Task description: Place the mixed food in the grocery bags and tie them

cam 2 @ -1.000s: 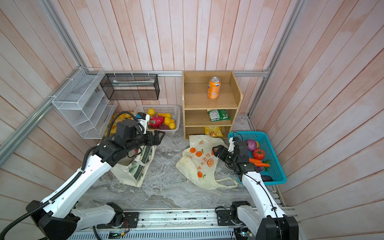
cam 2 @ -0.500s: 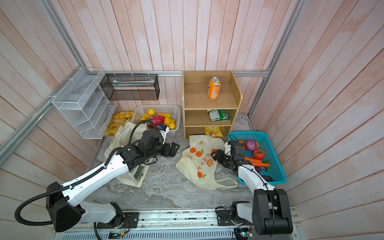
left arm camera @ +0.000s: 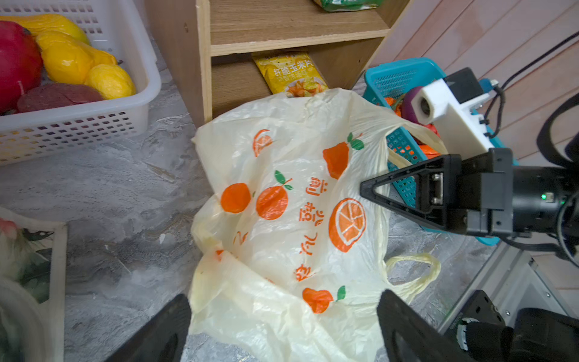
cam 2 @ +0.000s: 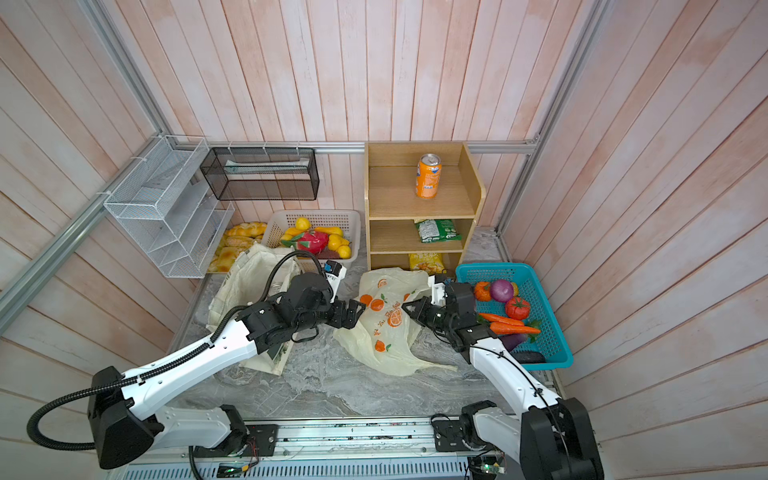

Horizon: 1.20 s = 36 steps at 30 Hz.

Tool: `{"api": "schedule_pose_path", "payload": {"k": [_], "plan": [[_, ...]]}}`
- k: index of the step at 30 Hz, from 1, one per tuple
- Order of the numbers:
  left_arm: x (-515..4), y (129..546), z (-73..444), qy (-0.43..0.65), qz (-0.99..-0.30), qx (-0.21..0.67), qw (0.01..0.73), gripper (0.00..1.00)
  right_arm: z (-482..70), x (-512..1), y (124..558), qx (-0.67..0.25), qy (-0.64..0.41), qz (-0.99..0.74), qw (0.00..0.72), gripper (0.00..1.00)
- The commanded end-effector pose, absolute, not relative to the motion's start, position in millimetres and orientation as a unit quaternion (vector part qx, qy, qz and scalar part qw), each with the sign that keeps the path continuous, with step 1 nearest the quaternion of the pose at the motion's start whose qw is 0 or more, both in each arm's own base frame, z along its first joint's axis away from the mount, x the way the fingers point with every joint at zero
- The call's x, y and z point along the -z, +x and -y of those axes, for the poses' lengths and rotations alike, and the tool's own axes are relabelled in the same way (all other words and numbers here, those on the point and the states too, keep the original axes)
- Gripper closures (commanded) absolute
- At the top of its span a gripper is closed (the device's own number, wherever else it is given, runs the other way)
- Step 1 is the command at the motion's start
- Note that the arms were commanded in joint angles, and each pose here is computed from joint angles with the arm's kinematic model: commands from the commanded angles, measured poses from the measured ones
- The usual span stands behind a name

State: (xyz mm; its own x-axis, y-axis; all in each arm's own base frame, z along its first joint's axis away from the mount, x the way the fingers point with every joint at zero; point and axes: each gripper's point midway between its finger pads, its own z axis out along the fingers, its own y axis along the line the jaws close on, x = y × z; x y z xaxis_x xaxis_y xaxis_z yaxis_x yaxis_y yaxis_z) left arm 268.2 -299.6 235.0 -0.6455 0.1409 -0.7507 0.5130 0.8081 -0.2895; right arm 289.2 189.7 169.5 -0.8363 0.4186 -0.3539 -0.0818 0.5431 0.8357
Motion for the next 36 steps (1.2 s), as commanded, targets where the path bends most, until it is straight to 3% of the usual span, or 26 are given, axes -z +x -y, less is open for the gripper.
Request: {"api": "schedule_pose_path", "payload": {"k": [1, 16, 36], "plan": [[-235.5, 261.3, 311.4, 0.194, -0.866, 0.256, 0.383, 0.05, -201.4, -194.1, 295.8, -0.491, 0.145, -0.809, 0.289, 1.00], [-217.3, 222.9, 348.7, 0.232, -0.849, 0.246, 0.406, 0.09, -231.5, -215.9, 300.4, -0.508, 0.199, -0.781, 0.304, 1.00], [-185.5, 258.2, 365.6, 0.225, -0.858, 0.135, 0.442, 0.11, -247.6, -218.7, 300.6, -0.512, 0.189, -0.782, 0.300, 1.00]]}}
